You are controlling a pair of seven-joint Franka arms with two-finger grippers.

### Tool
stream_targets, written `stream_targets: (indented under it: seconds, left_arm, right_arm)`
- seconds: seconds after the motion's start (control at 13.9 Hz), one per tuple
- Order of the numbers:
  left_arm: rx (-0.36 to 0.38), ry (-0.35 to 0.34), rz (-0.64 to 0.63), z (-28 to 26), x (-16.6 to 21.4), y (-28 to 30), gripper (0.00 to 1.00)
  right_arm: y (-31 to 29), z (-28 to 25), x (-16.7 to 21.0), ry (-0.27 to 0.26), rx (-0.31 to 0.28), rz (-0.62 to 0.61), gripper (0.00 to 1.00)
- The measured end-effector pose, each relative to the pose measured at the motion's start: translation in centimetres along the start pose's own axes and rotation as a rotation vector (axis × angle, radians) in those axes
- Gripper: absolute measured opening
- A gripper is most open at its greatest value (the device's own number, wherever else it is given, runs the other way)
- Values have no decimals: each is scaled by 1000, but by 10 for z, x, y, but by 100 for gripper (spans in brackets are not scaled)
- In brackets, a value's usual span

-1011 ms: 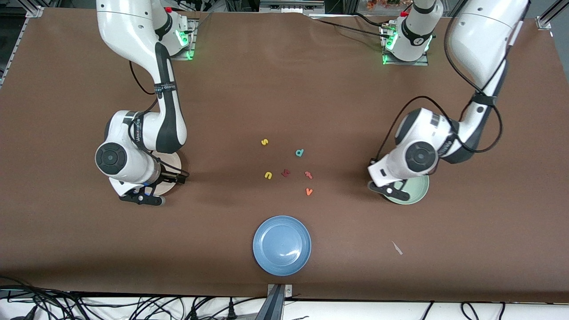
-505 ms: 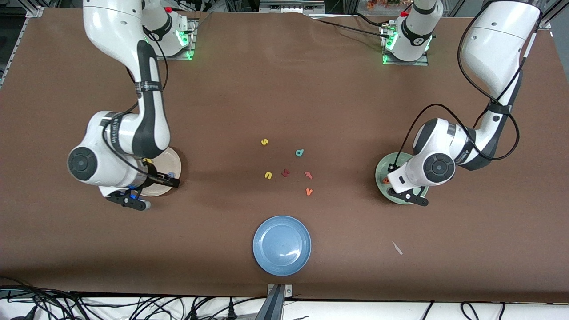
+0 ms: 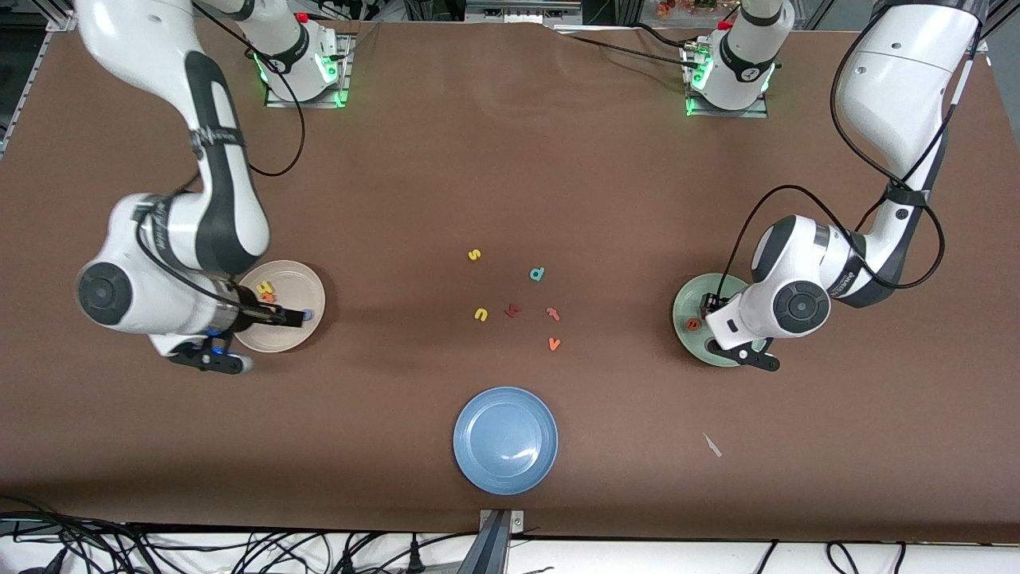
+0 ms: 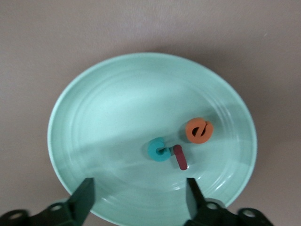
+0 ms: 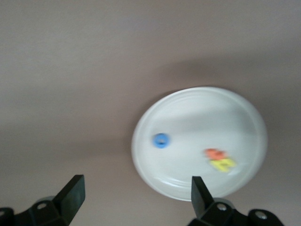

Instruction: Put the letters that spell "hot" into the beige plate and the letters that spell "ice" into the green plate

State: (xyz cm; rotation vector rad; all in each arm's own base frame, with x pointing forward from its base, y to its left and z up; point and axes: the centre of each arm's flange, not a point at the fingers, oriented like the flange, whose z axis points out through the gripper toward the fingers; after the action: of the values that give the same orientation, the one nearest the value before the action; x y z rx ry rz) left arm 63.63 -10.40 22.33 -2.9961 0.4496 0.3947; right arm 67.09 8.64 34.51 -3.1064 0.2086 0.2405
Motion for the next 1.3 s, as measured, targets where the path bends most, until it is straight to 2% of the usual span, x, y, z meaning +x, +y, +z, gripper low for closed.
stream_targets:
  seconds: [0.07, 0.14, 0.29, 0.43, 0.58, 0.79, 0.94, 1.08, 1.3]
  left_arm:
    - [4, 9, 4, -12, -1, 3, 99]
    - [10, 19, 8, -27, -3, 6, 100]
    - [29, 54, 14, -68, -9, 12, 100]
    - [54, 114, 9, -120, -18, 15, 100]
    - [66, 146, -20, -179, -34, 10, 100]
    - [17, 152, -81, -268, -68, -2, 100]
    - [8, 141, -105, -306, -87, -12, 100]
    - [-21, 140, -110, -327, -98, -17, 100]
    - [-58, 160, -97, -348, -119, -28, 100]
  right_arm:
    - [8, -23, -4, 31, -20, -17, 100]
    - [14, -48, -11, 54, -20, -28, 100]
    - [30, -104, -36, 63, 1, -27, 100]
    - [58, -163, -67, 79, 30, -15, 100]
    - [76, -208, -101, 92, 20, -25, 100]
    - [60, -225, -138, 44, -46, -82, 100]
    - [57, -223, -141, 31, -49, -88, 100]
    - [70, -226, -138, 44, -27, -65, 100]
    - [85, -237, -136, 94, 22, -38, 100]
